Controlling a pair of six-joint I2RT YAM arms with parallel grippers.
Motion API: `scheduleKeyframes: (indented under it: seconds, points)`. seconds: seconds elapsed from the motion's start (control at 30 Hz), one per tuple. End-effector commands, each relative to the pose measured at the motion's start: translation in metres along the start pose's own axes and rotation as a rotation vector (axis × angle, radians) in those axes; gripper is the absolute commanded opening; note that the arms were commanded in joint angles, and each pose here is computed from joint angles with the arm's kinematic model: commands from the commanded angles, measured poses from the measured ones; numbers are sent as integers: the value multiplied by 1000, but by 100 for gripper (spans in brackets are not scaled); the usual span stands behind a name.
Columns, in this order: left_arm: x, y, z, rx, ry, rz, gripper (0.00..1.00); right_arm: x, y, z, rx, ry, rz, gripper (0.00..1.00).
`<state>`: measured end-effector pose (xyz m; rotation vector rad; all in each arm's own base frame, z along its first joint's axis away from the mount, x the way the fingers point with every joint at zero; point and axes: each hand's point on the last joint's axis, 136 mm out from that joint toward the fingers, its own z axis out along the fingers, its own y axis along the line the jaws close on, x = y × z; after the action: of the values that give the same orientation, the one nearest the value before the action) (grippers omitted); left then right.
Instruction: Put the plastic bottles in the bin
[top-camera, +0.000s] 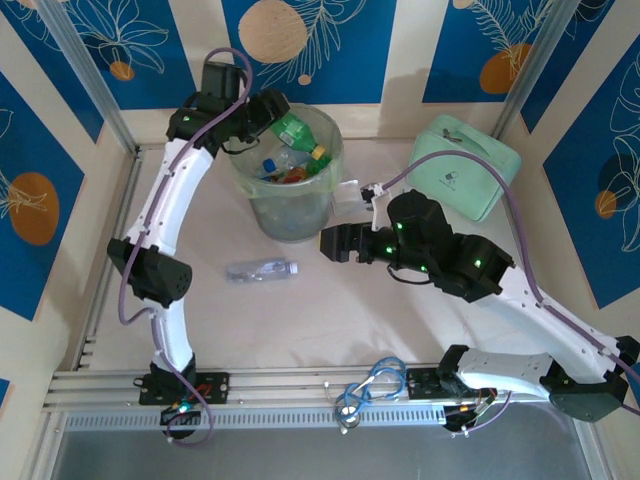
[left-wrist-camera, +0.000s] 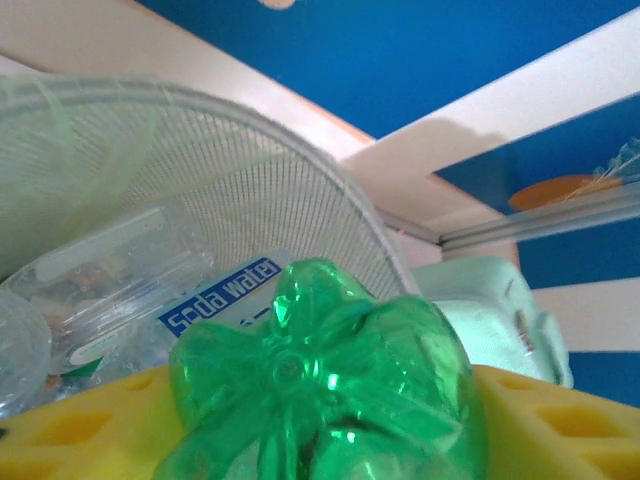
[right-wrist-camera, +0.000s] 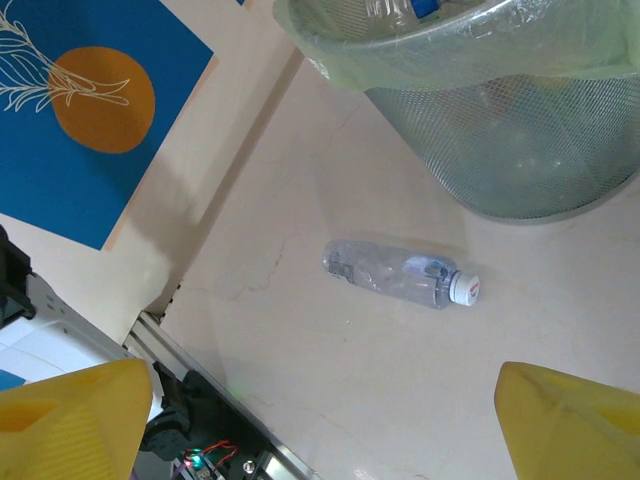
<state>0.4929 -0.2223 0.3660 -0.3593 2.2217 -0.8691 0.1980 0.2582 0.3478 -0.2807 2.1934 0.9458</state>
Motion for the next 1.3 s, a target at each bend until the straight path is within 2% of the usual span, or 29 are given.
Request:
scheduleKeyframes:
  seconds: [0.0,0.03,0.1,0.23,0.37,0.5,0.57,0.7,0.8,0.93,1.03,1.13,1.27]
  points:
    - [6,-1,2,-44,5,69,80,-1,-8,-7,21,-20,19,89]
    - [6,-5,-1,-45,-2,90,84,-1,-8,-7,18,-19,21,90]
    - [3,-11,-11,-51,-36,126,100,-2,-7,-7,14,-16,20,90]
    - [-14,-12,-53,-108,-138,184,100,-3,-4,-5,3,-9,15,90]
    - [-14,4,-108,-198,-213,248,98,-3,-2,-4,-7,-4,10,90]
    - [14,47,-161,-270,-261,297,92,1,0,4,-20,24,3,90]
    - [39,81,-176,-321,-228,267,88,6,1,12,-30,52,1,90]
    - [117,151,-167,-364,-48,83,85,21,2,31,-31,119,6,90]
    - [177,196,-152,-402,74,-127,84,28,-1,42,-12,143,14,89]
    - [241,229,-123,-360,174,-443,87,36,-5,50,-4,153,38,89]
    - [259,246,-111,-376,171,-582,90,41,-7,53,0,161,48,89]
    - [252,253,-106,-410,131,-595,96,44,-8,52,10,164,49,89]
    - [246,255,-91,-442,123,-622,96,47,-11,53,19,173,51,89]
